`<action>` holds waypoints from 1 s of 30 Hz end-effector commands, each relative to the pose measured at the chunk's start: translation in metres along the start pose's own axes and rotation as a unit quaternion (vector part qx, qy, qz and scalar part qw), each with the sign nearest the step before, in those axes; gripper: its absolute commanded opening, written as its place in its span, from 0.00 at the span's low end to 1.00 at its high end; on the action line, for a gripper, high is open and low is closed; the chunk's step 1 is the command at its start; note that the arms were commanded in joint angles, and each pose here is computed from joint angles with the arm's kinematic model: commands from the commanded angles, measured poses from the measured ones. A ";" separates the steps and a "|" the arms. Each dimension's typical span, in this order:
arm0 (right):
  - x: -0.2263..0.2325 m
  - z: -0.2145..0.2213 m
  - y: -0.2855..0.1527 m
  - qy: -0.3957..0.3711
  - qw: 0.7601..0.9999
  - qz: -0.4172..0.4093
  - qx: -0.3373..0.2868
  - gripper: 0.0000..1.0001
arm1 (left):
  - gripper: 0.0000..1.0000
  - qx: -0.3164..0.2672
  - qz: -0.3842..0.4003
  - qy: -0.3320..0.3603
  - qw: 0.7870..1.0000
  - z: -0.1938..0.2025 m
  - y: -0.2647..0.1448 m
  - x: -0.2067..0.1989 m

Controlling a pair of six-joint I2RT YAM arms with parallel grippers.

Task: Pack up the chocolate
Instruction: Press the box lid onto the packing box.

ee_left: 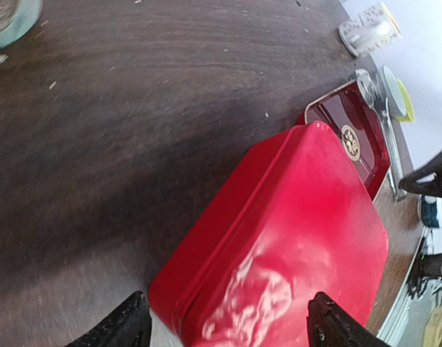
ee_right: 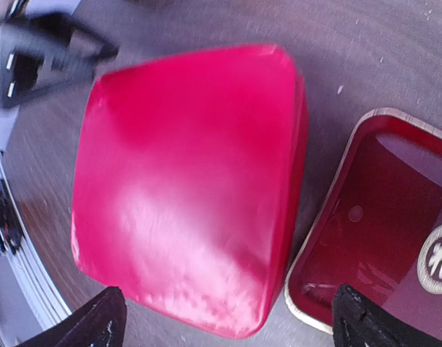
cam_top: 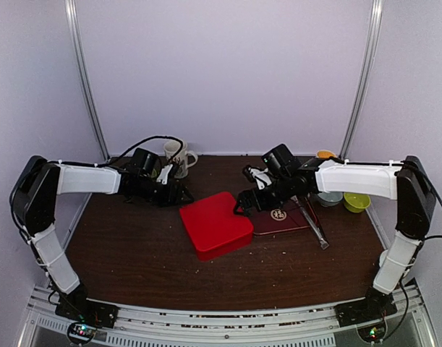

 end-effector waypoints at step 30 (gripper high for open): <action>0.073 0.097 0.018 -0.423 0.890 0.167 -0.028 1.00 | 0.78 0.053 0.093 0.025 0.994 -0.032 0.077 0.017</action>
Point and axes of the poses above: each gripper's point midway between its finger pads, its own y axis out along the fingers, its own x axis along the line the jaws close on, z = x × y, the point moved 5 cm from there along -y, back along the fingers, and after that the axes turned 11 degrees about y, right-handed, at the moved point
